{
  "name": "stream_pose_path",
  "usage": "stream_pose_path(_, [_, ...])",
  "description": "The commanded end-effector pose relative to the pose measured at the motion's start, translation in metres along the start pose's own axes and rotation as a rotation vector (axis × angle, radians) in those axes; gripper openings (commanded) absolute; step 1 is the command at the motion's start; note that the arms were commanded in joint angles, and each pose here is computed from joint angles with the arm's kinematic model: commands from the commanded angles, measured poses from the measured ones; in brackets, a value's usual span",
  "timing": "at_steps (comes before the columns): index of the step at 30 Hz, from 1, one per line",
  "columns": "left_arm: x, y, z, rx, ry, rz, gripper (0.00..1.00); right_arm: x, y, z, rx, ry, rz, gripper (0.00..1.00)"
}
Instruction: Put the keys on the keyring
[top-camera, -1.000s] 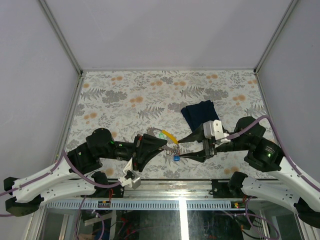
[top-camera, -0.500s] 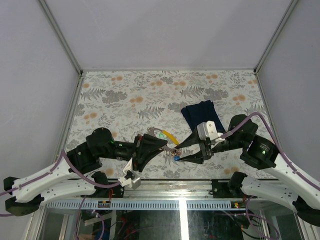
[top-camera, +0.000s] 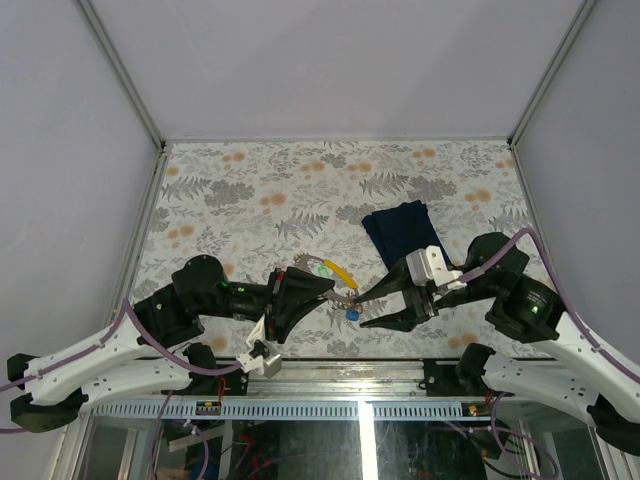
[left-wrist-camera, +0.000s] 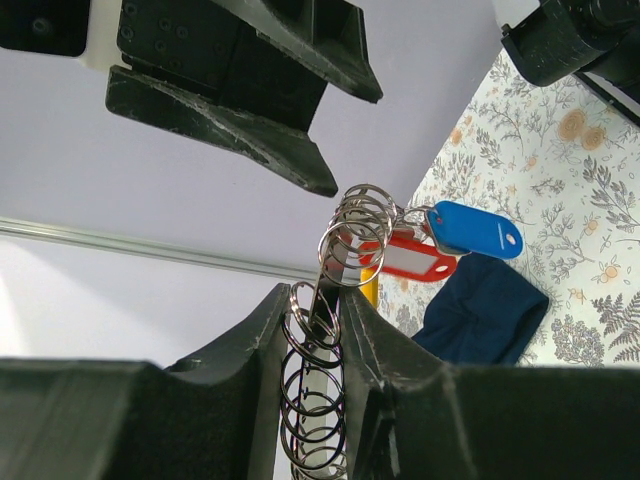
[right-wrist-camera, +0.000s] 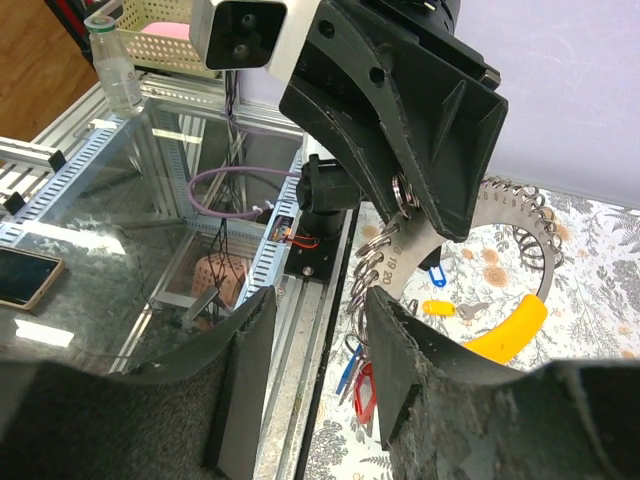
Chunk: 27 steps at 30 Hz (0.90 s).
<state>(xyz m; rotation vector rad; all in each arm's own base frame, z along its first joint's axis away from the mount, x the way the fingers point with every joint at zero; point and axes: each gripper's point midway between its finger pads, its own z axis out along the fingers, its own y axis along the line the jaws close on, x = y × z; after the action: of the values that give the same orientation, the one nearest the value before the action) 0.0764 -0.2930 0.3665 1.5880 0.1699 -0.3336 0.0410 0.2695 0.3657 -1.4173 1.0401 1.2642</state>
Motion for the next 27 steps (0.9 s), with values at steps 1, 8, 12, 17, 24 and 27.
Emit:
stream_pose_path(1, [-0.010,0.025,-0.003,-0.066,-0.018,0.053,0.00,-0.015,0.008,-0.001,-0.038,-0.052,-0.025,0.47])
stream_pose_path(8, [-0.007,0.028,-0.005,-0.098,-0.003,0.039,0.00,-0.026,-0.012,-0.011,0.124,-0.071,-0.068,0.48])
stream_pose_path(12, [-0.009,0.041,-0.013,-0.213,-0.006,0.044,0.00,-0.041,-0.024,-0.024,0.249,-0.121,-0.091,0.47])
stream_pose_path(17, [-0.015,0.052,-0.023,-0.330,-0.037,0.040,0.00,-0.057,-0.023,-0.033,0.291,-0.219,-0.112,0.45])
stream_pose_path(24, [-0.032,0.056,-0.028,-0.371,-0.116,0.053,0.00,-0.066,-0.009,-0.025,0.185,-0.257,-0.120,0.45])
stream_pose_path(27, [-0.038,0.052,-0.023,-0.315,-0.146,0.052,0.00,-0.066,-0.003,-0.018,0.115,-0.210,-0.114,0.50])
